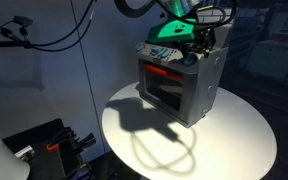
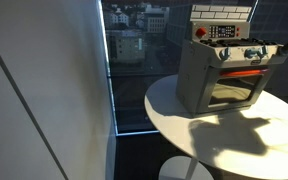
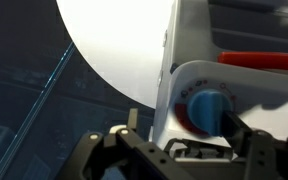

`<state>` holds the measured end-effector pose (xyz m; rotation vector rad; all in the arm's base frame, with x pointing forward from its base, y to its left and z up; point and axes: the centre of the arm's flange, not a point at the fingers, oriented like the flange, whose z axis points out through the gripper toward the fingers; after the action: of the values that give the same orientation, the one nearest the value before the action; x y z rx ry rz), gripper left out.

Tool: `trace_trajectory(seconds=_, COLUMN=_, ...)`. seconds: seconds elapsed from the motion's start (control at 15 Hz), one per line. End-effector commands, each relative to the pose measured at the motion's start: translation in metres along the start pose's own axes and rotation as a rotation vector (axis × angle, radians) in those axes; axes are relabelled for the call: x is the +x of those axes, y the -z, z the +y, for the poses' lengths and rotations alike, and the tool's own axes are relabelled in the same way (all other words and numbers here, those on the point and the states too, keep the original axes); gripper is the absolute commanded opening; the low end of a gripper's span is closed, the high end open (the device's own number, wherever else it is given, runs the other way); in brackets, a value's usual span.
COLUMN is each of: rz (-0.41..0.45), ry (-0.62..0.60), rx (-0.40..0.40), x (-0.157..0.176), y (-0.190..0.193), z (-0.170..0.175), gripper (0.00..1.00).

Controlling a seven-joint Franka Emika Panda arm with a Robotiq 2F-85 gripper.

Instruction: Turn the far right knob of the stove clockwise once

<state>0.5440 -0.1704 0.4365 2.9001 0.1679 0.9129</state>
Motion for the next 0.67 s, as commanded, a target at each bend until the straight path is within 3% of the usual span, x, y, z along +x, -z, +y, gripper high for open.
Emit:
trace_trajectory(seconds=0.0, rz=-0.003, ry=0.003, rx=0.015, x=0.0035, y=0.0052, z=0.0046, gripper=0.74)
trace_trajectory(seconds=0.07, rz=-0.004, ry=0.005, rx=0.019, x=0.0038, y=0.0052, z=0.0034, gripper=0.68)
trace_trajectory(seconds=0.13, rz=-0.005, ry=0.005, rx=0.019, x=0.0041, y=0.0055, z=0.0026, gripper=0.71)
trace_trajectory(seconds=0.4, rz=-0.011, ry=0.006, rx=0.028, x=0.0050, y=0.0068, z=-0.0002, gripper=0.55)
trace_trajectory(seconds=0.47, rz=-0.013, ry=0.005, rx=0.029, x=0.0049, y=0.0067, z=-0.0003, gripper=0.59)
trace_trajectory(seconds=0.6, rz=-0.015, ry=0.004, rx=0.031, x=0.0051, y=0.0070, z=-0.0005, gripper=0.54)
